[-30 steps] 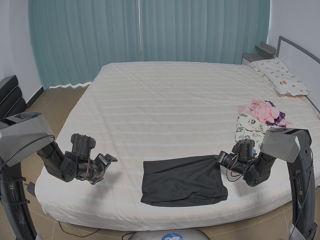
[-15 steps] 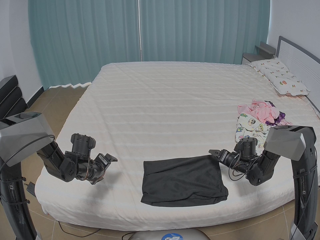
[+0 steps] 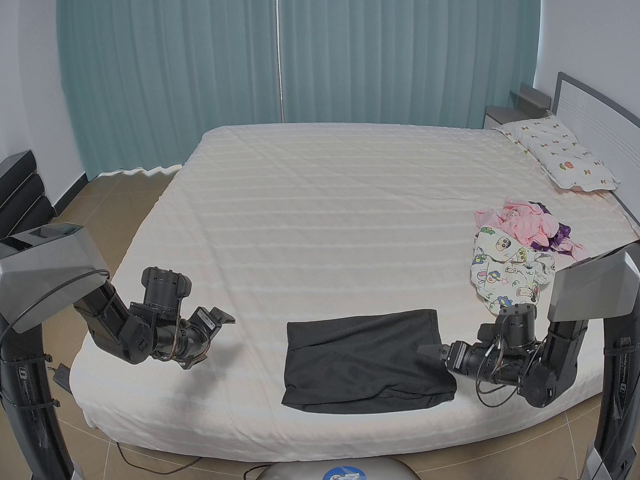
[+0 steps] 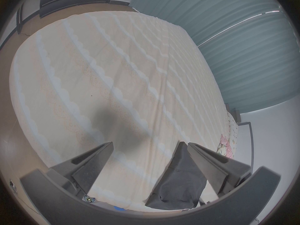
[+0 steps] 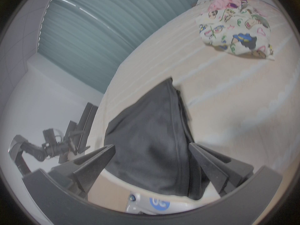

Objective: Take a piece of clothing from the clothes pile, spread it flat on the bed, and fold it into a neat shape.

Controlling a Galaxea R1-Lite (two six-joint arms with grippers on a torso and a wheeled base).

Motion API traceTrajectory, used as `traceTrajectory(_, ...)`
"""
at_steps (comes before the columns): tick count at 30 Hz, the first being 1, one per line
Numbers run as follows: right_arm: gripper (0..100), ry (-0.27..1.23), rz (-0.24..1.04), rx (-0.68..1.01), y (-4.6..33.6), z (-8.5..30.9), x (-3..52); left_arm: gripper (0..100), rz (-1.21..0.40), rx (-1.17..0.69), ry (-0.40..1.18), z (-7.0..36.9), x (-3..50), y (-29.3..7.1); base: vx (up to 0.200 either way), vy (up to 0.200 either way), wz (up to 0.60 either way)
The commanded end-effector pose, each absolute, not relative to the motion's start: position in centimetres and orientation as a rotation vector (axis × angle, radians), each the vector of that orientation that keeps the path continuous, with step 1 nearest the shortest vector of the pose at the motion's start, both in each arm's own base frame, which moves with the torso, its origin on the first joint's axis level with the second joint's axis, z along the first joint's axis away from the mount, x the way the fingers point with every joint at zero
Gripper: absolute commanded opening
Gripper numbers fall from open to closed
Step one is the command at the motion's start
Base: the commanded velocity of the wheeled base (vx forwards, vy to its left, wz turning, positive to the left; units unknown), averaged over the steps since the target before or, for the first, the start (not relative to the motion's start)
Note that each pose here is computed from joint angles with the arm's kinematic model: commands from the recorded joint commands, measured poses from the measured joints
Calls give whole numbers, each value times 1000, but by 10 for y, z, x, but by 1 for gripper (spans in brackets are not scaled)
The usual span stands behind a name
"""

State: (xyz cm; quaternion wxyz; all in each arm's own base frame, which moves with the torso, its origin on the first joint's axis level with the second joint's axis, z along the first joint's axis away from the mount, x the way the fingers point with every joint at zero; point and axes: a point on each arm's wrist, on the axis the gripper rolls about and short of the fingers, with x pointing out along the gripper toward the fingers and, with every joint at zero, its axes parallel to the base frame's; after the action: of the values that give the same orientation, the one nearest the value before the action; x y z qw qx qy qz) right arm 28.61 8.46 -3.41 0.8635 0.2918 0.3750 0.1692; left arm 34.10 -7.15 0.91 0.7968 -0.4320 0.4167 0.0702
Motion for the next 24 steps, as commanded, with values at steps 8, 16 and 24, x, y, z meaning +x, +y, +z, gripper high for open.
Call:
traceTrajectory(8,100,866,388,590,81,-42,267,100,151,-927,896,9,340,-71,0,0,0)
traceTrajectory(16,0,875,395,525,79,-50,266,100,152,-927,898,8,340,-71,0,0,0)
traceTrajectory(24,0,877,388,480,70,-50,260,100,151,-927,896,9,340,-71,0,0,0)
